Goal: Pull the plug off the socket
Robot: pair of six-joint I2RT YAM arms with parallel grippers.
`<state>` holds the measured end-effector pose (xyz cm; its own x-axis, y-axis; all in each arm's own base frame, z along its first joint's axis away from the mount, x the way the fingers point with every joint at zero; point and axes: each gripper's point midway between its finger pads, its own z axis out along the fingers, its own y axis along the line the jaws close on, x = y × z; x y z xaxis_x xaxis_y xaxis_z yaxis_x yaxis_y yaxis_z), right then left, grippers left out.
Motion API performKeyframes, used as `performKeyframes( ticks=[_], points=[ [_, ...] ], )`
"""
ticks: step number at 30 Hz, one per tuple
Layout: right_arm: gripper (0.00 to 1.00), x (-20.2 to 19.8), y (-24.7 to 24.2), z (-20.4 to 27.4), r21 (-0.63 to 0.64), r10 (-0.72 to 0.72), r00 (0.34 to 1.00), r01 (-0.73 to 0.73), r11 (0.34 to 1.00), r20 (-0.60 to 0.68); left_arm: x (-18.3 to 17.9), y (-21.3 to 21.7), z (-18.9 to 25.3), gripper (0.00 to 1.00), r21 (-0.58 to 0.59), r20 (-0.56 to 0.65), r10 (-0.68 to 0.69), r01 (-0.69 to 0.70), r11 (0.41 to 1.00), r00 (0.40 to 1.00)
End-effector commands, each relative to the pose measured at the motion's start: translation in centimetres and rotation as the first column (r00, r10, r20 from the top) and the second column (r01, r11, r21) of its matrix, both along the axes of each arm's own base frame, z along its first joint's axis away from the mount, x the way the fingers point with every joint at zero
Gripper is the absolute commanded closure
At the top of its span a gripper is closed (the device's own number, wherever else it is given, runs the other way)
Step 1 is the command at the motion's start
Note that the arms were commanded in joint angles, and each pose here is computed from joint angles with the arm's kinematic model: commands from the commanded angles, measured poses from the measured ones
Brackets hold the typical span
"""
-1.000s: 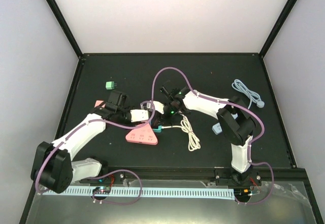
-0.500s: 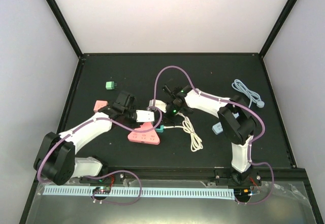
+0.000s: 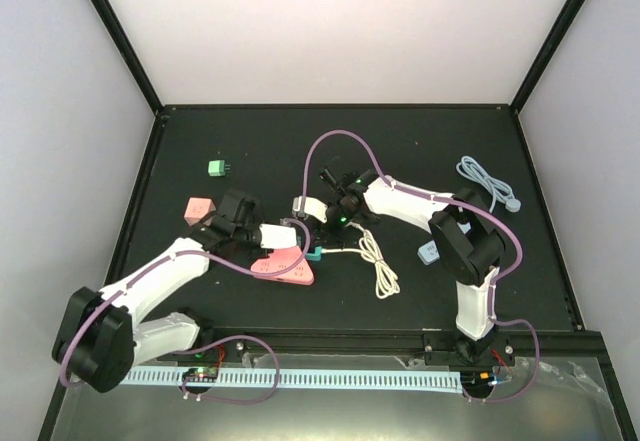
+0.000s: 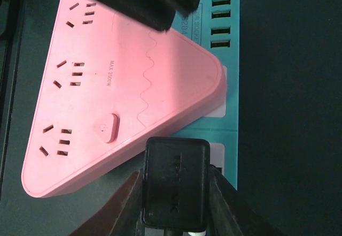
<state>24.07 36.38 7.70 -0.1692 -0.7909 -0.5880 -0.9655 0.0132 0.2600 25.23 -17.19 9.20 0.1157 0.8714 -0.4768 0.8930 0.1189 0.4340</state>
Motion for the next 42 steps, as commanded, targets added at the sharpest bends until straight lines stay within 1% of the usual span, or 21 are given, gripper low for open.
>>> performKeyframes(
  ticks=[1,3,5,7,12,22,26,29,34,42],
  points=[
    [0.99,-0.2,-0.2,-0.2,0.0,0.005,1.0,-0.005,1.0,0.01,0.5,0.2,3.0,0.88,-0.097,0.06,0.028,-0.022,0.995,0.998],
    [0.99,-0.1,-0.3,-0.3,-0.003,0.002,1.0,-0.002,1.0,0.01,0.1,0.2,3.6,0.88,-0.111,0.096,-0.001,0.011,0.994,0.995],
    [0.99,-0.1,-0.3,-0.2,-0.002,0.002,1.0,-0.002,1.0,0.008,-1.1,-0.3,3.6,0.88,-0.11,0.126,-0.085,0.099,0.989,0.988],
    [0.99,-0.1,-0.3,-0.1,0.0,0.006,1.0,-0.006,1.0,0.002,-2.2,-0.8,3.1,0.88,-0.107,0.118,-0.165,0.178,0.978,0.979],
    [0.99,-0.2,-0.2,-0.3,-0.006,0.007,1.0,-0.008,1.0,-0.015,-2.7,-2.2,2.9,0.89,-0.109,0.138,-0.243,0.259,0.96,0.96],
    [0.99,-0.5,-0.3,0.0,-0.001,0.007,0.999,-0.007,1.0,-0.031,-2.1,-2.9,0.5,0.9,0.007,0.153,-0.259,0.261,0.965,0.954],
    [0.99,-0.5,-0.2,0.4,0.005,0.007,1.0,-0.006,1.0,-0.028,-1.0,-1.9,-0.6,0.9,0.076,0.147,-0.208,0.199,0.977,0.967],
    [0.99,-0.5,0.0,0.9,0.016,0.008,0.999,-0.007,1.0,-0.031,-0.9,-0.9,-2.3,0.9,0.15,0.11,-0.198,0.181,0.972,0.974],
    [0.99,-0.6,0.2,1.7,0.039,0.012,0.999,-0.011,0.999,-0.035,-1.9,-0.4,-3.2,0.9,0.183,0.102,-0.24,0.219,0.958,0.966],
    [0.99,-0.9,0.8,4.2,0.103,0.031,0.999,-0.028,0.994,-0.027,-2.6,0.1,-4.3,0.92,0.22,0.038,-0.252,0.238,0.946,0.967]
  ],
)
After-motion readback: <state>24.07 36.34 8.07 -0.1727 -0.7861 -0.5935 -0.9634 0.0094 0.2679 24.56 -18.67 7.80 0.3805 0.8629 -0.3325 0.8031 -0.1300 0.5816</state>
